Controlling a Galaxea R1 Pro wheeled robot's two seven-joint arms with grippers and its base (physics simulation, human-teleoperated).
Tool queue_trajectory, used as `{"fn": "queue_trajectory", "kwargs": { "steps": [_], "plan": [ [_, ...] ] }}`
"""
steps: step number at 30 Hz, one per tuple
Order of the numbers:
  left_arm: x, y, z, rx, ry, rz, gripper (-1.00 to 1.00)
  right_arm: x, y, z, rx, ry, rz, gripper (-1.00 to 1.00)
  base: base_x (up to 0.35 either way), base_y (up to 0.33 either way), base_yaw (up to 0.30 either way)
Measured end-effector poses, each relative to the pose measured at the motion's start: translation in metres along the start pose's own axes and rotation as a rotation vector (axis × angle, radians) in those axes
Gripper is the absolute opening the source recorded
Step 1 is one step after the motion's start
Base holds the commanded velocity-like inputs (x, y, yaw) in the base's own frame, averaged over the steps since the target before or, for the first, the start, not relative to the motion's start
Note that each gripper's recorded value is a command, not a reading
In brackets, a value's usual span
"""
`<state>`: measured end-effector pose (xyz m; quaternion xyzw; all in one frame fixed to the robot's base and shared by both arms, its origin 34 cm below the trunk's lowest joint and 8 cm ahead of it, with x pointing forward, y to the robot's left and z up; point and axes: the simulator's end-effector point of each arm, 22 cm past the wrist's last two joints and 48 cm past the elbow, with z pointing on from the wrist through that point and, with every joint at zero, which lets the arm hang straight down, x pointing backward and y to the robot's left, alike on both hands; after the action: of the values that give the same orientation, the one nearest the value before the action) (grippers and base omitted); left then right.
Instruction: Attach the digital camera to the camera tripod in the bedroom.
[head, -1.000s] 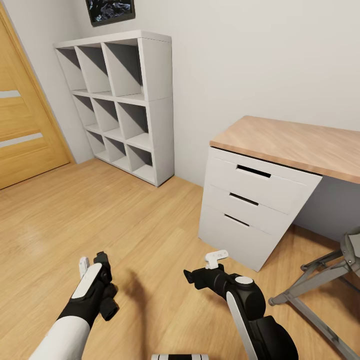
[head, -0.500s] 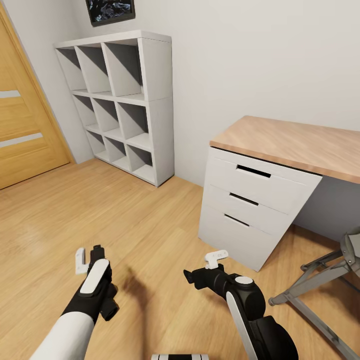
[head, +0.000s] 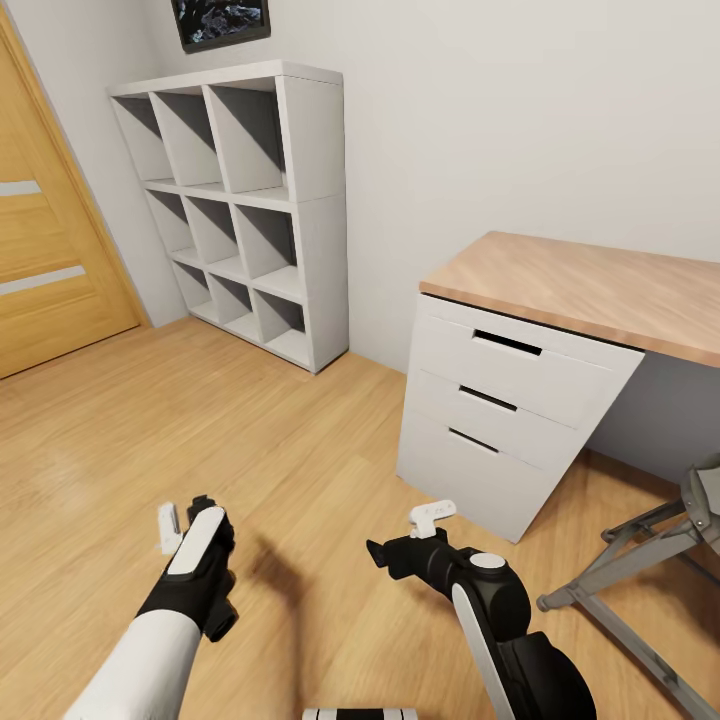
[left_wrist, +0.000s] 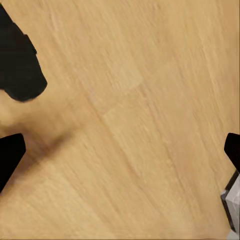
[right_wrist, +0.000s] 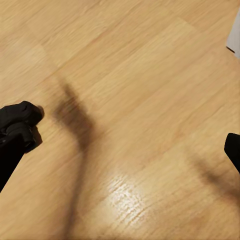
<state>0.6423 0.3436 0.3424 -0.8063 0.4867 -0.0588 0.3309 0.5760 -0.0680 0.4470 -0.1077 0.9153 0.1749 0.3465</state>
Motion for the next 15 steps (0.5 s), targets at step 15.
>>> {"fn": "queue_trajectory", "kwargs": {
  "steps": [15],
  "plan": [
    [0.074, 0.024, -0.03, -0.369, 0.247, -0.361, 1.0, 0.0, 0.001, 0.0, -0.003, -0.001, -0.001, 1.0, 0.0, 0.0, 0.0]
  ]
}}
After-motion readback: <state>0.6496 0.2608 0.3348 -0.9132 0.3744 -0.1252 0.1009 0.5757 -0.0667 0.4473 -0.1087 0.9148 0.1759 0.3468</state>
